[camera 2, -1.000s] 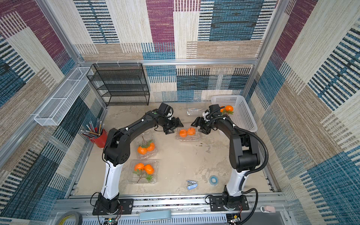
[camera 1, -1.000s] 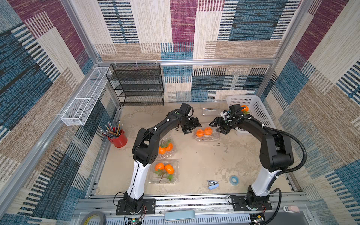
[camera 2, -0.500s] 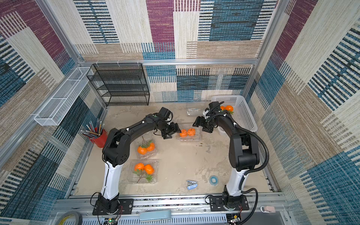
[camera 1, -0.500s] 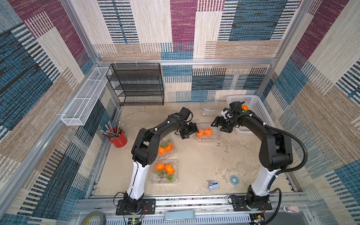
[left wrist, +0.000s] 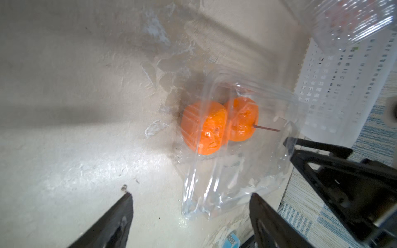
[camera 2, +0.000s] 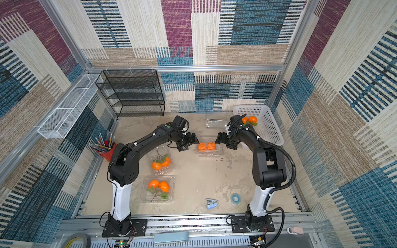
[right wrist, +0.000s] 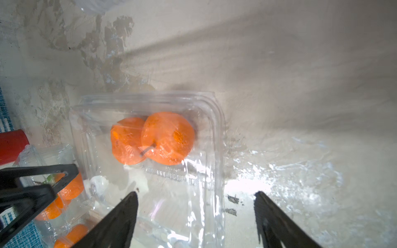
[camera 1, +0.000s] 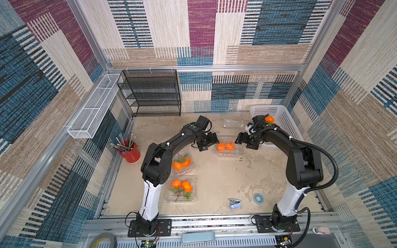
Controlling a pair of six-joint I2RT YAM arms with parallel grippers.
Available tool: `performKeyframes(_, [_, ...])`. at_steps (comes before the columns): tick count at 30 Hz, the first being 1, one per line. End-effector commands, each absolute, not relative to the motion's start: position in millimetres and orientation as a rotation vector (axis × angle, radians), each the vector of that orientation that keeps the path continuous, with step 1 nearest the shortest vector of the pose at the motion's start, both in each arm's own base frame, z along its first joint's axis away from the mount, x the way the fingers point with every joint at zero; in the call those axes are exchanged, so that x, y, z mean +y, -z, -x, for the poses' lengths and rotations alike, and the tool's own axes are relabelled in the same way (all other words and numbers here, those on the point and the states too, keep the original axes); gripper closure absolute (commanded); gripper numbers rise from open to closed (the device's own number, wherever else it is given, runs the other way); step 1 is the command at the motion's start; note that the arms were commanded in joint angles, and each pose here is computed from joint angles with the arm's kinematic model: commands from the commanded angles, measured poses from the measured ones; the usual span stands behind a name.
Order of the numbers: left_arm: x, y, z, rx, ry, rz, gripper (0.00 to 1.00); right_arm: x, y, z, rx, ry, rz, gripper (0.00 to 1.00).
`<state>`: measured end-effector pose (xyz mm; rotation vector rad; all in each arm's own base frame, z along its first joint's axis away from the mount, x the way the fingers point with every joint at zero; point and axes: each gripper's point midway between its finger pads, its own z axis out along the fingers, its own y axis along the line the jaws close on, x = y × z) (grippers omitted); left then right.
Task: Take oranges out of containers
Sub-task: Adjust the packing box at the center of the board.
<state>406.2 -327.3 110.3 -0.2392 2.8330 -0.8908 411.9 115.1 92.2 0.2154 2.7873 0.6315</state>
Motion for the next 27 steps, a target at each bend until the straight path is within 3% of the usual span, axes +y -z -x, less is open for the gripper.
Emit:
performKeyframes(1, [-321, -123, -405, 2.815, 0.869, 0.197, 0.13, 129, -86, -423, 2.756, -0.666, -0.167, 0.21])
performKeyframes(15, [-271, -131, -406, 2.820, 0.800, 0.276, 0.07, 190, -79, -490, 2.741, -0.641, -0.009, 0.34])
performKeyframes(20, [-257, -133, -410, 2.816, 0.781, 0.287, 0.05, 190, -105, -493, 2.699, -0.649, 0.018, 0.29])
performKeyframes(27, [-253, -141, -422, 2.817, 0.717, 0.256, 0.00, 193, -143, -452, 2.626, -0.786, -0.012, 0.11])
